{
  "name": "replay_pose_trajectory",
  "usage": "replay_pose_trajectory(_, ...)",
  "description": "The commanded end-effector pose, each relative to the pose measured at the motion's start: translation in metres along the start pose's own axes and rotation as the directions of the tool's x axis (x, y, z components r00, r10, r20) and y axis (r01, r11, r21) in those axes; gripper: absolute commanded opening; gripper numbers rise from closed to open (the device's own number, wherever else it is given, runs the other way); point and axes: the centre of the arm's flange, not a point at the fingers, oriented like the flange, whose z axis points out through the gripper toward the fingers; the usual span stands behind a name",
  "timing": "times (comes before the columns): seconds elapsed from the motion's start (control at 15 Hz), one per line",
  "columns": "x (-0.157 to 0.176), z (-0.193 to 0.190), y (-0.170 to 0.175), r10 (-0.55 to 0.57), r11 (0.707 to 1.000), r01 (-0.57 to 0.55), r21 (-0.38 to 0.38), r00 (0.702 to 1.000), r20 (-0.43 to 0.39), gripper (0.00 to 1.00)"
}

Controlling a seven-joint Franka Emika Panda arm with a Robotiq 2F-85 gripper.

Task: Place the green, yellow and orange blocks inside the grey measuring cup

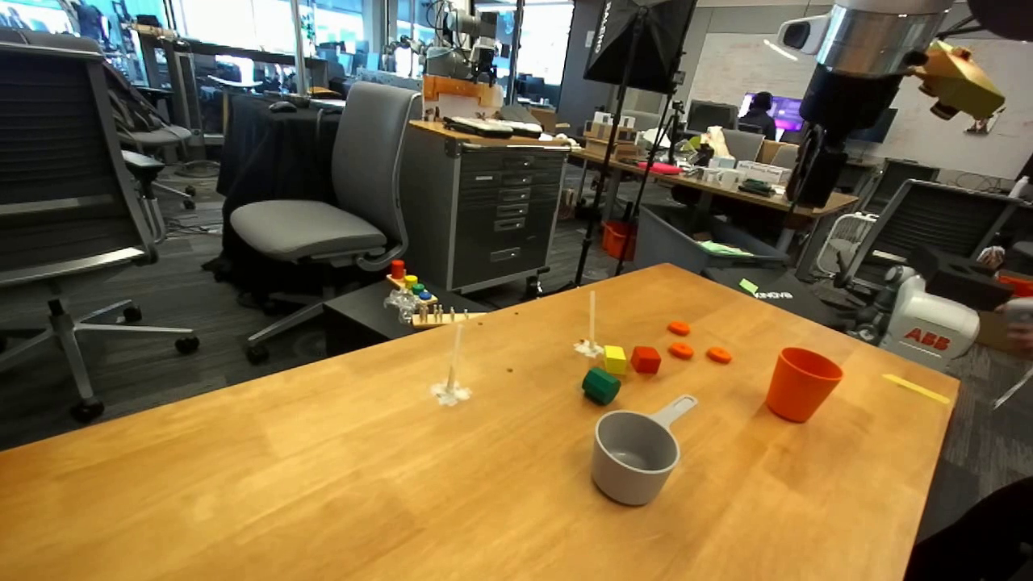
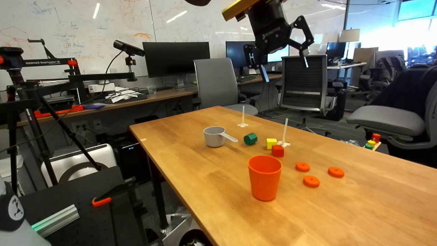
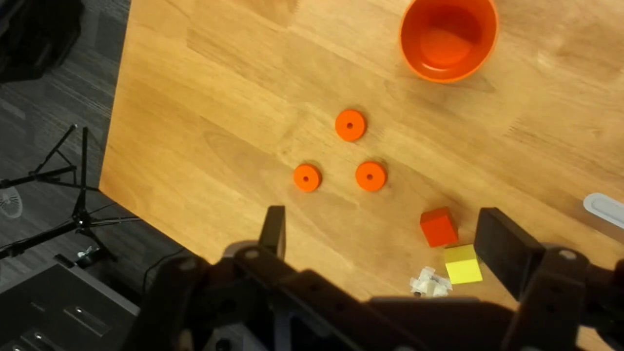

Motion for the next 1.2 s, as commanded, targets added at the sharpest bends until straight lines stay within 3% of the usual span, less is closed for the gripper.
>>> replay_pose_trajectory(0.0, -0.001, 0.001, 0.000, 0.001, 1.000, -0.001, 0.001, 1.000, 0.001, 1.00)
replay_pose_trajectory(0.13, -0.003, -0.005, 0.002, 0.005, 1.000, -0.005, -0.005, 1.000, -0.007, 1.00)
replay_pose_trajectory(0.2, 0.000, 0.000, 0.003, 0.023, 1.000, -0.022, 0.018, 0.997, -0.073, 1.00)
replay_pose_trajectory(0.33, 0.029, 0.021, -0.004, 0.095, 0.992, -0.082, 0.093, 0.985, -0.142, 1.00)
replay_pose_trajectory(0.6, 0.104, 0.061, -0.046, 0.118, 0.973, -0.070, 0.221, 0.970, -0.213, 1.00)
replay_pose_trajectory(0.8, 0.150, 0.088, -0.088, 0.113, 0.957, -0.050, 0.287, 0.972, -0.206, 1.00)
replay_pose_trajectory(1.13, 0.185, 0.124, -0.130, 0.135, 0.922, -0.067, 0.382, 0.979, -0.154, 1.00)
